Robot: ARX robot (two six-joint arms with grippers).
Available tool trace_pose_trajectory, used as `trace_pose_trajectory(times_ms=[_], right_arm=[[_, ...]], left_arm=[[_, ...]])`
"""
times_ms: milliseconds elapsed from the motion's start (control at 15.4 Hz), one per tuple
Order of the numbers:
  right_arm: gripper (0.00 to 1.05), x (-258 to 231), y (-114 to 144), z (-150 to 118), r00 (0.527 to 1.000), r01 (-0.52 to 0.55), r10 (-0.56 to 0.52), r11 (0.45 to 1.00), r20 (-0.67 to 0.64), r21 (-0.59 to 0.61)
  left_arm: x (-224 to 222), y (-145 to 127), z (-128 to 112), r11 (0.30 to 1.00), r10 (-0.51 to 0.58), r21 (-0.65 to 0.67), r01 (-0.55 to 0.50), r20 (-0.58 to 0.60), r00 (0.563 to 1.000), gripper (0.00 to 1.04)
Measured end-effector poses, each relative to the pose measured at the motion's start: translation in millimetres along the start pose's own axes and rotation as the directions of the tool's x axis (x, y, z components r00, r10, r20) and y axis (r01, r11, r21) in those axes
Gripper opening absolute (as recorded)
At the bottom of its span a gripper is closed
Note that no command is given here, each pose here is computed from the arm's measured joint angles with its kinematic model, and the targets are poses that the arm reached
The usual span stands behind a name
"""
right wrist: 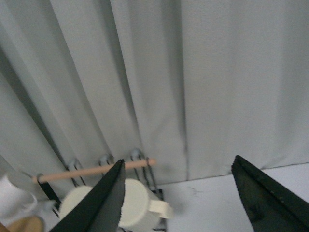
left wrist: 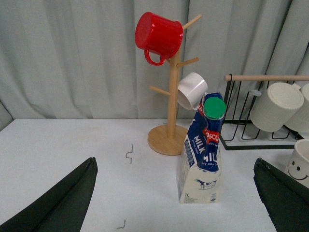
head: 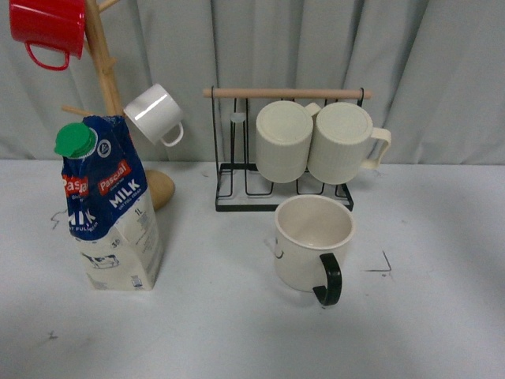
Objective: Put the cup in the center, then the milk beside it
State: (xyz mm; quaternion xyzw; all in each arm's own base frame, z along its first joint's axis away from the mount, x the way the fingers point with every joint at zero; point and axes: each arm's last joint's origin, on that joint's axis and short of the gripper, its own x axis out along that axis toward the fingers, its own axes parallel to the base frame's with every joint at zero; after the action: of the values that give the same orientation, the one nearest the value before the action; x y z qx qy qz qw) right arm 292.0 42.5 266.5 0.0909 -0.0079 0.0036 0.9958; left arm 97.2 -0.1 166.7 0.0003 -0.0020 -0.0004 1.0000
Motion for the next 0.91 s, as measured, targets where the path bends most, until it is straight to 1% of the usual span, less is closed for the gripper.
trace_pose_trajectory(times_ms=[65,129,194,259,388,453,518,647,906], right_arm=[[0.65,-10.1,-5.7,-2.9,1.0,0.001,-0.001,0.999,0.0,-0.05],[0.55,-26.3,-15.0,-8.6,1.0,0.011,-0.013,0.995,-0.018,-0.1],[0.41,-52.2,-25.1,-18.9,0.999,0.021,-0.027,0.99,-0.038,-0.141],[0.27,-72.6,-29.0,-25.1,1.0,0.01,-0.013,0.988,-0.014,-0.156],[0.05,-89.9,-34.5,-33.0,1.0,0.003,-0.002,0.986,0.006,-0.166],[0.02,-94.8,-37.0,-39.1,1.0,0.005,-0.006,0.985,-0.006,-0.173],[0.02,-102.8,-43.5,-49.4,0.999,0.002,-0.008,0.984,-0.032,-0.176],[0.02,-112.1,-53.1,-53.1,0.999,0.019,-0.023,0.984,-0.022,-0.176],[0.02,-131.0,-54.4,-64.5,1.0,0.007,-0.011,0.984,-0.021,-0.175]], left_arm=[[0.0,0.0,0.0,1.0,0.0,0.0,0.0,0.0,1.0,0.98],[0.0,0.0,0.0,1.0,0.0,0.0,0.0,0.0,1.0,0.98],[0.0,0.0,0.0,1.0,0.0,0.0,0.0,0.0,1.0,0.98],[0.0,0.0,0.0,1.0,0.0,0.0,0.0,0.0,1.0,0.98],[0.0,0.0,0.0,1.0,0.0,0.0,0.0,0.0,1.0,0.98],[0.0,0.0,0.0,1.0,0.0,0.0,0.0,0.0,1.0,0.98],[0.0,0.0,0.0,1.0,0.0,0.0,0.0,0.0,1.0,0.98],[0.0,0.0,0.0,1.0,0.001,0.0,-0.001,0.0,1.0,0.98],[0.0,0.0,0.0,1.0,0.0,0.0,0.0,0.0,1.0,0.98]])
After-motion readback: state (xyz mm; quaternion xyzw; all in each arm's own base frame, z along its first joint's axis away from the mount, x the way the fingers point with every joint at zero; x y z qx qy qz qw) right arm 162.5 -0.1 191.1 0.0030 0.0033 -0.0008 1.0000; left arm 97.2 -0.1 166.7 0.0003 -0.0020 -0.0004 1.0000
